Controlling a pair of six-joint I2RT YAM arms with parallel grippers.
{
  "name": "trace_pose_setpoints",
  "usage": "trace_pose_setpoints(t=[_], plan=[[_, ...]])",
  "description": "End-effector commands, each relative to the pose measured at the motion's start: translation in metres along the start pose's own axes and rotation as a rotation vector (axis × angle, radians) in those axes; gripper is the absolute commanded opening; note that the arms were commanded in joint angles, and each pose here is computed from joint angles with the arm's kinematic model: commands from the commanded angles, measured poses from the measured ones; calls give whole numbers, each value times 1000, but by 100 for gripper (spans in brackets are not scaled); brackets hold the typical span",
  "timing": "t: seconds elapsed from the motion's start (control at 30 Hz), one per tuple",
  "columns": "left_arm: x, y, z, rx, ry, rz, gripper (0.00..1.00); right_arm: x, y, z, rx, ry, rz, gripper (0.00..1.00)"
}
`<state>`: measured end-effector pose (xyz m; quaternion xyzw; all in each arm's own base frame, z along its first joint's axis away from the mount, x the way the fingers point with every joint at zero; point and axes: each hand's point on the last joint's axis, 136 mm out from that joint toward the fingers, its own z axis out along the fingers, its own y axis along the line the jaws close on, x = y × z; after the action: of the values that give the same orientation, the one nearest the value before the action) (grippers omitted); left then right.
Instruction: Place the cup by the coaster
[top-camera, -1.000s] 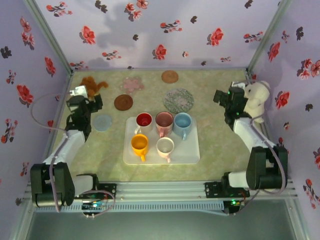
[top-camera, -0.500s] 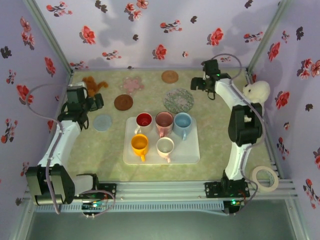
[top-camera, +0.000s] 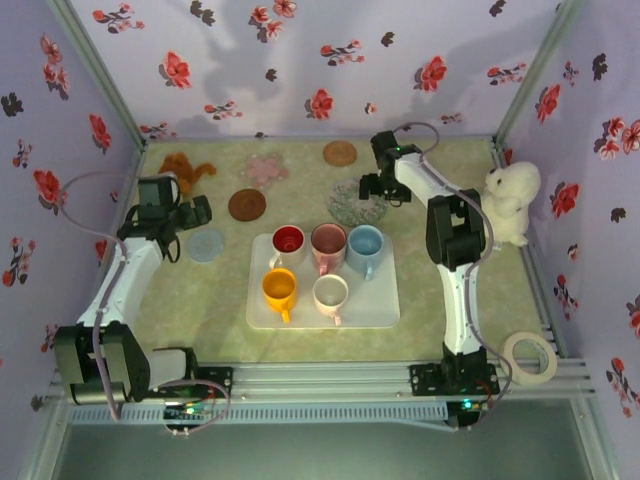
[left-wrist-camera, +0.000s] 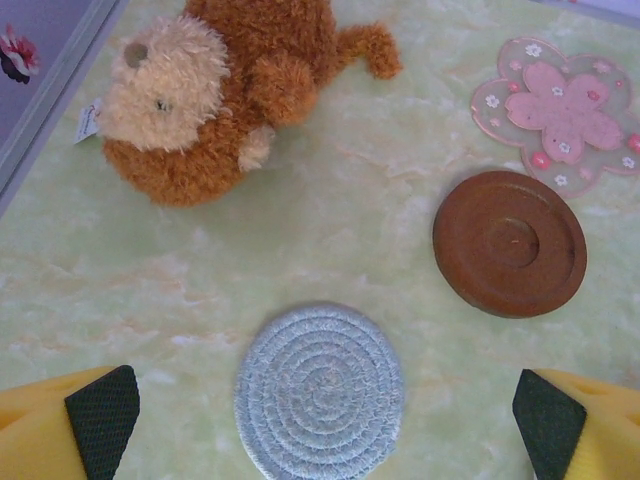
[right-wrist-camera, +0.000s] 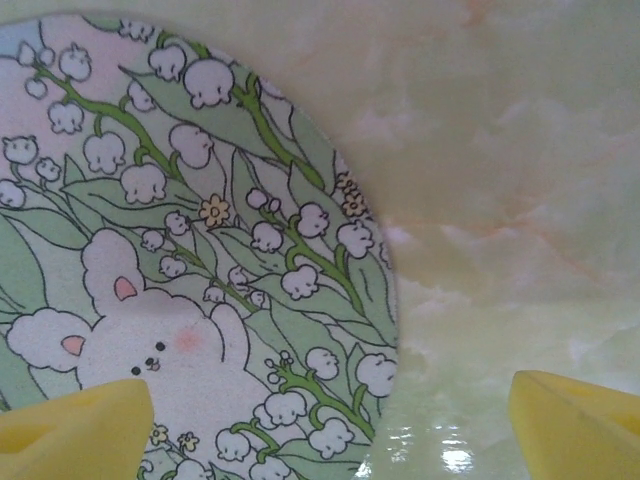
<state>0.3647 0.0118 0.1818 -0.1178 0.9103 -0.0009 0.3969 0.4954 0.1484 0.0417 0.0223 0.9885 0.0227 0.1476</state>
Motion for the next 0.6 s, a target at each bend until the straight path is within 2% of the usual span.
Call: trace_pose_setpoints(t=[0.0, 0.57], plan=[[0, -3, -1, 14, 13, -17, 99, 4, 6, 2, 22, 22, 15, 92], [2, -2, 0, 12, 23, -6, 100, 24, 19, 30, 18, 111, 23, 82]])
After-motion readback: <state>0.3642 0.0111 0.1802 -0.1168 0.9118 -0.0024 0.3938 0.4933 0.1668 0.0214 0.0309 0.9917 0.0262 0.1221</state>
